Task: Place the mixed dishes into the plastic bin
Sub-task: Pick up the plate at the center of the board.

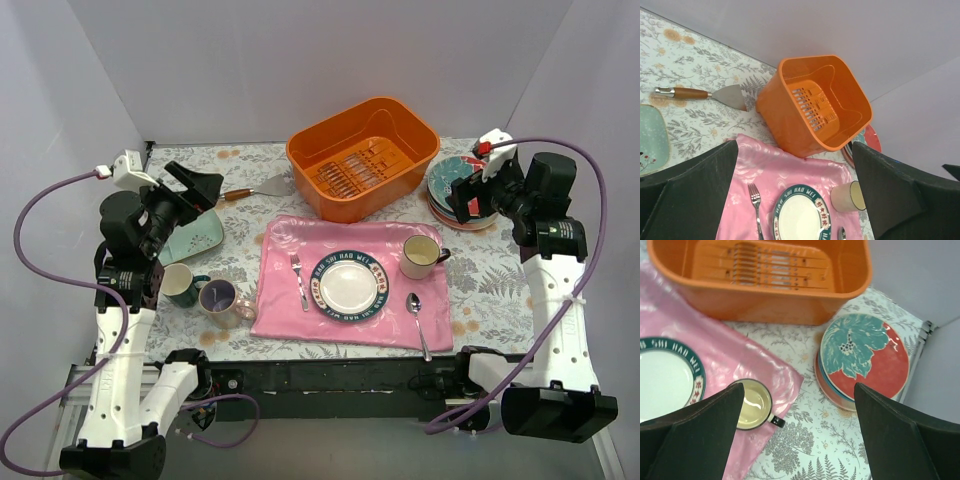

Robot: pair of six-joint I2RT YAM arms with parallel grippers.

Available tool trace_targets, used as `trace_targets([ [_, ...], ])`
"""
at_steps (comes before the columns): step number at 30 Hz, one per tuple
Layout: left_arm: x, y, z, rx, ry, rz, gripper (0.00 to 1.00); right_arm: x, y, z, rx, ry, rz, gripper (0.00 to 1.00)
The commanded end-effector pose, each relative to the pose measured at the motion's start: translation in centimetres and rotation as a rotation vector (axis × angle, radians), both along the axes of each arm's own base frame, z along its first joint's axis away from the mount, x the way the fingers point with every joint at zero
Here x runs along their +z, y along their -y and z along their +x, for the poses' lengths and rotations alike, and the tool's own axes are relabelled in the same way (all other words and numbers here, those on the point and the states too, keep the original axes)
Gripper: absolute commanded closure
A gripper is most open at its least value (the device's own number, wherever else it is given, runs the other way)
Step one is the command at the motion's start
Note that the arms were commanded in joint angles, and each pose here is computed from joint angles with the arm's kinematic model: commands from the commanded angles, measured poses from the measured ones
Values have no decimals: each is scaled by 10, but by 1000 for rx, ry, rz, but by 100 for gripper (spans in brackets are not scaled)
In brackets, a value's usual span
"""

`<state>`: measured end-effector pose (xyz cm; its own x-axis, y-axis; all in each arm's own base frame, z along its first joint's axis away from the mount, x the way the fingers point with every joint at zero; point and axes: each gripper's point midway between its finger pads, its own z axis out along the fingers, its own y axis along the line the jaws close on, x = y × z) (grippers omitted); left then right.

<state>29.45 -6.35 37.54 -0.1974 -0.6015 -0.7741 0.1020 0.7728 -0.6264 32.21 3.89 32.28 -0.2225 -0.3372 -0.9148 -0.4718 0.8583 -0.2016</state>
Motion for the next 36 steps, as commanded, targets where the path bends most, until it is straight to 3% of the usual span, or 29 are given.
trace_targets([
  [1, -1, 9, -3, -41, 8, -36, 2, -3, -13, -5, 159, 8, -89, 1],
  [15, -26, 11, 3, -48, -43, -56, 2, -66, 50, 41, -53, -199, -180, 1],
  [28, -40, 19, 8, -82, -80, -106, 2, -102, 67, 80, -16, -289, -285, 9],
  [36, -52, 22, 10, -93, -104, -126, 2, -140, 45, 99, 103, -308, -389, 17],
])
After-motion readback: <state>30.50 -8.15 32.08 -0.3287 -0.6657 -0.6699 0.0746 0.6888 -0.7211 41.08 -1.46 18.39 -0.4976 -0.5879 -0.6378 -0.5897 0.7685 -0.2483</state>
